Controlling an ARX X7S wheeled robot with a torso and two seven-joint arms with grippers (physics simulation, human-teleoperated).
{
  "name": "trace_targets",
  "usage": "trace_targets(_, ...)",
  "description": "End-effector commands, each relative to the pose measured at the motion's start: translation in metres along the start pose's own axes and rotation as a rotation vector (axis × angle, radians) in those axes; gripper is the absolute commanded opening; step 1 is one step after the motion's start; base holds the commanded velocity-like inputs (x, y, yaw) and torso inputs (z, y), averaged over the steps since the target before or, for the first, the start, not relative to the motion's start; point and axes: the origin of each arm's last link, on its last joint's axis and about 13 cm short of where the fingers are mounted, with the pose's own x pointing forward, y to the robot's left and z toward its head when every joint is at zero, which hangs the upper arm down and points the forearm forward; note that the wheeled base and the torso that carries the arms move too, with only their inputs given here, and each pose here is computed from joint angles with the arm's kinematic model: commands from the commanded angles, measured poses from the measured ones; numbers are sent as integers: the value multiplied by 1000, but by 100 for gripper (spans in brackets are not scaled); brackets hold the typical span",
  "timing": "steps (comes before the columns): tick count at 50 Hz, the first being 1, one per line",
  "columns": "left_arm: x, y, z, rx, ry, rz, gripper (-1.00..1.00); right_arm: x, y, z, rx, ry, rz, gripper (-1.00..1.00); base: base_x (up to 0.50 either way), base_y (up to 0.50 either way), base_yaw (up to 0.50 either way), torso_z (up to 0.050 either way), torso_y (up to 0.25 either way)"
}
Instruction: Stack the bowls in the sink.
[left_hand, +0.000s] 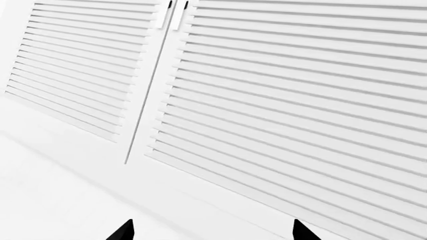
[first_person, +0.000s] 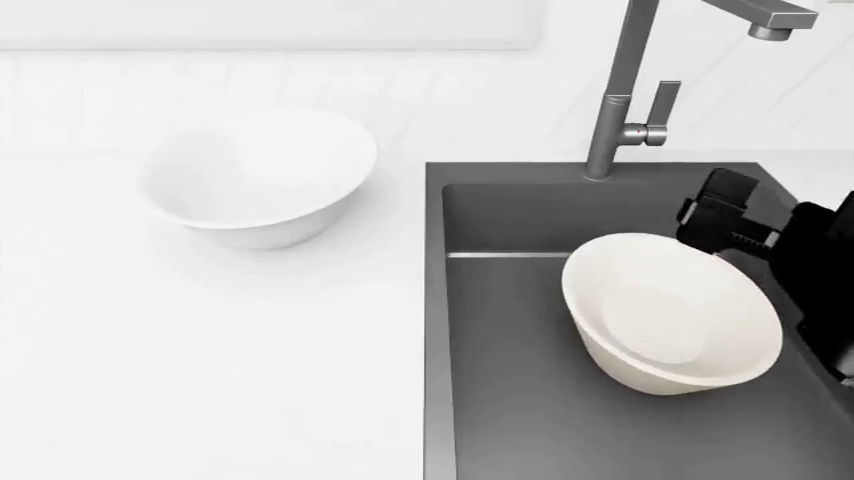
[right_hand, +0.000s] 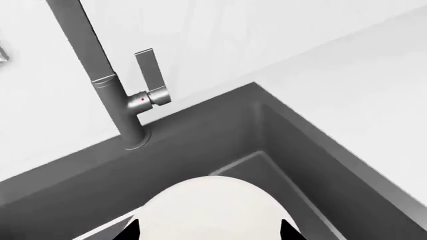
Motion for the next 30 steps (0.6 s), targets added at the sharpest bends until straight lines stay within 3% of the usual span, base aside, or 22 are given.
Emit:
trace_targets(1, 1, 1, 0, -2, 0, 1, 100, -9, 21, 4, -96, -29, 80, 100, 0, 0, 0, 0, 0)
trace_targets(30, 1, 2, -1, -2, 2, 3, 100, -44, 68, 13, -280, -137, 293, 100, 0, 0, 0, 0, 0)
